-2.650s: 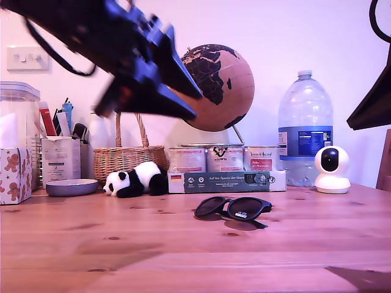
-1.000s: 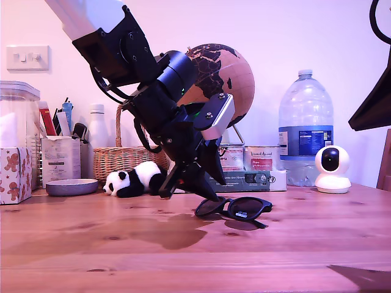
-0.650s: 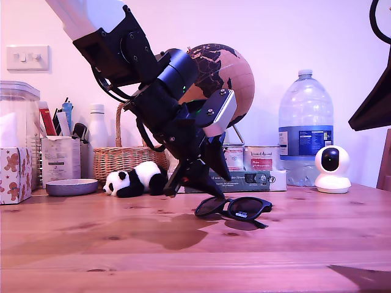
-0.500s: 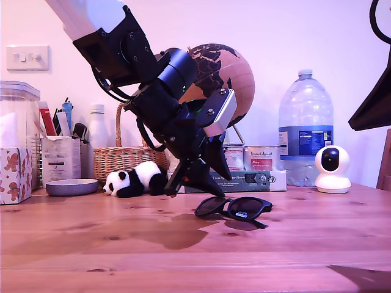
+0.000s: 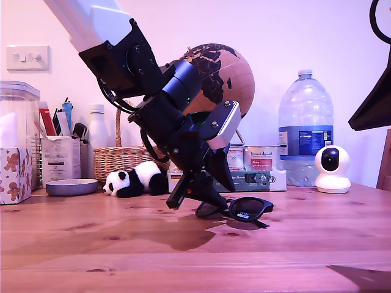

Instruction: Pick up the sunglasses and open them, then place them back on the table

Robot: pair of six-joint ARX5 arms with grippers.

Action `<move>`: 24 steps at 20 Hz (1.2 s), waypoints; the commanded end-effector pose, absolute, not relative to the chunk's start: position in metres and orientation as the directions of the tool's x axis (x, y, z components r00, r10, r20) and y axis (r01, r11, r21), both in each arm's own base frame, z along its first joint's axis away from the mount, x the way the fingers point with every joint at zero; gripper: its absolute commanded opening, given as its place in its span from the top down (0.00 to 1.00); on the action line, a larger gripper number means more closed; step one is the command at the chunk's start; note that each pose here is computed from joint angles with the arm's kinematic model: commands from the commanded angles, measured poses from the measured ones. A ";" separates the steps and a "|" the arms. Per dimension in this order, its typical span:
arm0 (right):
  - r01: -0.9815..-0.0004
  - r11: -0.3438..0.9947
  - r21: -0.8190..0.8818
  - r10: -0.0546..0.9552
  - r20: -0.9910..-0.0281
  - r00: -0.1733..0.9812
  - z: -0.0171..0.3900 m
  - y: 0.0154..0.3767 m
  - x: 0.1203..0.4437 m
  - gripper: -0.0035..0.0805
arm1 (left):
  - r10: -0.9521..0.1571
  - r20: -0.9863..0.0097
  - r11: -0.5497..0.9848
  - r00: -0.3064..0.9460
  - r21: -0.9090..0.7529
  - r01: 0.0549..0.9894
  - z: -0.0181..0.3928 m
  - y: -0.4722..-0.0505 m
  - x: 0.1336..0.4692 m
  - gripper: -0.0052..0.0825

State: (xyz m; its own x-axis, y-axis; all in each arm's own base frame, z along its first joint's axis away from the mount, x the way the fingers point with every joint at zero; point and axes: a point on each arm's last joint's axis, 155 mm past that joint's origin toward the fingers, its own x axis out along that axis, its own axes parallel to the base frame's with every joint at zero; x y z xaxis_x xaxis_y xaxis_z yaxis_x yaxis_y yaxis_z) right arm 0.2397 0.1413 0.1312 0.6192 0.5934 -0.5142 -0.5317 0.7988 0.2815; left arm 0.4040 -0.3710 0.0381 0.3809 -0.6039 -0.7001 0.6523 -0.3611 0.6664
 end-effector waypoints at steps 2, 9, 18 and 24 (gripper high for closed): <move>-0.532 0.797 0.286 0.594 -0.525 0.609 0.123 0.142 0.238 0.97 | -0.595 -0.722 -0.395 0.352 0.645 0.654 0.018 -0.372 0.399 0.60; -0.532 0.797 0.286 0.594 -0.525 0.609 0.123 0.142 0.238 0.97 | -0.585 -0.734 -0.416 0.344 0.636 0.650 0.007 -0.372 0.398 0.62; -0.534 0.797 0.283 0.595 -0.519 0.613 0.125 0.142 0.239 0.97 | -0.584 -0.736 -0.417 0.342 0.634 0.651 0.006 -0.372 0.398 0.85; -0.533 0.797 0.285 0.596 -0.520 0.613 0.125 0.142 0.238 0.97 | -0.572 -0.741 -0.425 0.353 0.635 0.645 0.005 -0.374 0.396 0.88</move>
